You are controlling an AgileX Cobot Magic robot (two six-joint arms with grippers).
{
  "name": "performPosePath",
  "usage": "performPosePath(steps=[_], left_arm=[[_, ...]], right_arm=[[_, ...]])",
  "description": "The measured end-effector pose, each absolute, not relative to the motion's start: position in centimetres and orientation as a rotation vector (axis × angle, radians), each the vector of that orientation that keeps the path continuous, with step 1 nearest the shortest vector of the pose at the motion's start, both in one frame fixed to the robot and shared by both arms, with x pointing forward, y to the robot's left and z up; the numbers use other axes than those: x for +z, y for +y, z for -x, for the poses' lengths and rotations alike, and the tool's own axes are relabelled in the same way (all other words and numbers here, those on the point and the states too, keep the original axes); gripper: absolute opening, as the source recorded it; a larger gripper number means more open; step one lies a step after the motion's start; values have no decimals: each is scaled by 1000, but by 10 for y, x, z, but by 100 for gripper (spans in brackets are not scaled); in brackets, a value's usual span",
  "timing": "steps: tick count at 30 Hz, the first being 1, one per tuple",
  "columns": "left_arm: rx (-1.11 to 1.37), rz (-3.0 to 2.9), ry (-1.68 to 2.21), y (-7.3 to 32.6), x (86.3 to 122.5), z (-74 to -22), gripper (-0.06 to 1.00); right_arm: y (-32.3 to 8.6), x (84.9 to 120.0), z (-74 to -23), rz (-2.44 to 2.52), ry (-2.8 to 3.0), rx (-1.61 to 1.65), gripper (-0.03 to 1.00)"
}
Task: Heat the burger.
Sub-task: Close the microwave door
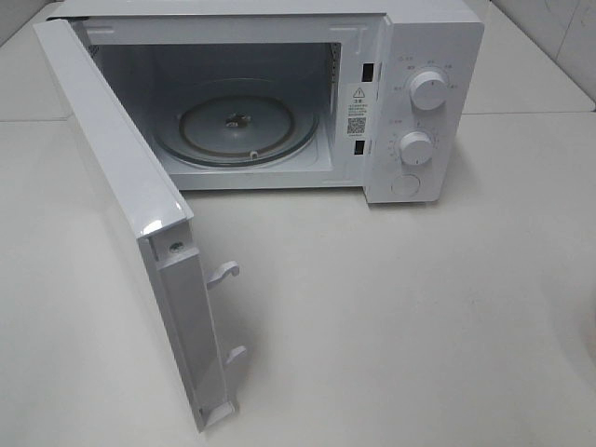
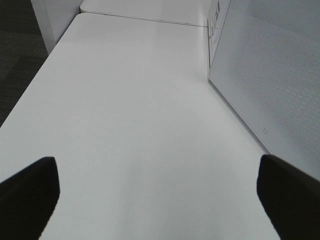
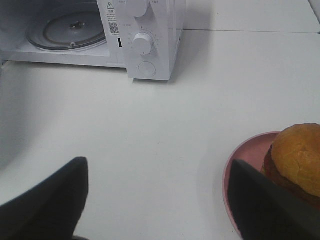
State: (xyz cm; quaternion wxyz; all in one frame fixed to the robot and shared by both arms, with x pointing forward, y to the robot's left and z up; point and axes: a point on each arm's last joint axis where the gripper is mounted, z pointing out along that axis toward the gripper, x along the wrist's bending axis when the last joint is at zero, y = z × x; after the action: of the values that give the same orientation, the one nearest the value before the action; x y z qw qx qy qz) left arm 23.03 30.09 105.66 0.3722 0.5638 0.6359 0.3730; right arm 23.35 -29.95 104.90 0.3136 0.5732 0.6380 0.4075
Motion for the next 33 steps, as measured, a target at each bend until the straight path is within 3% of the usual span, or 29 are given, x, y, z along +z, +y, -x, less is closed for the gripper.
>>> performPosePath(steps=[33], left_arm=[[956,-1445,1630,301,1057,-230,99]], right_arm=[[-300,1049,-233,-1511,1682,1074,76]])
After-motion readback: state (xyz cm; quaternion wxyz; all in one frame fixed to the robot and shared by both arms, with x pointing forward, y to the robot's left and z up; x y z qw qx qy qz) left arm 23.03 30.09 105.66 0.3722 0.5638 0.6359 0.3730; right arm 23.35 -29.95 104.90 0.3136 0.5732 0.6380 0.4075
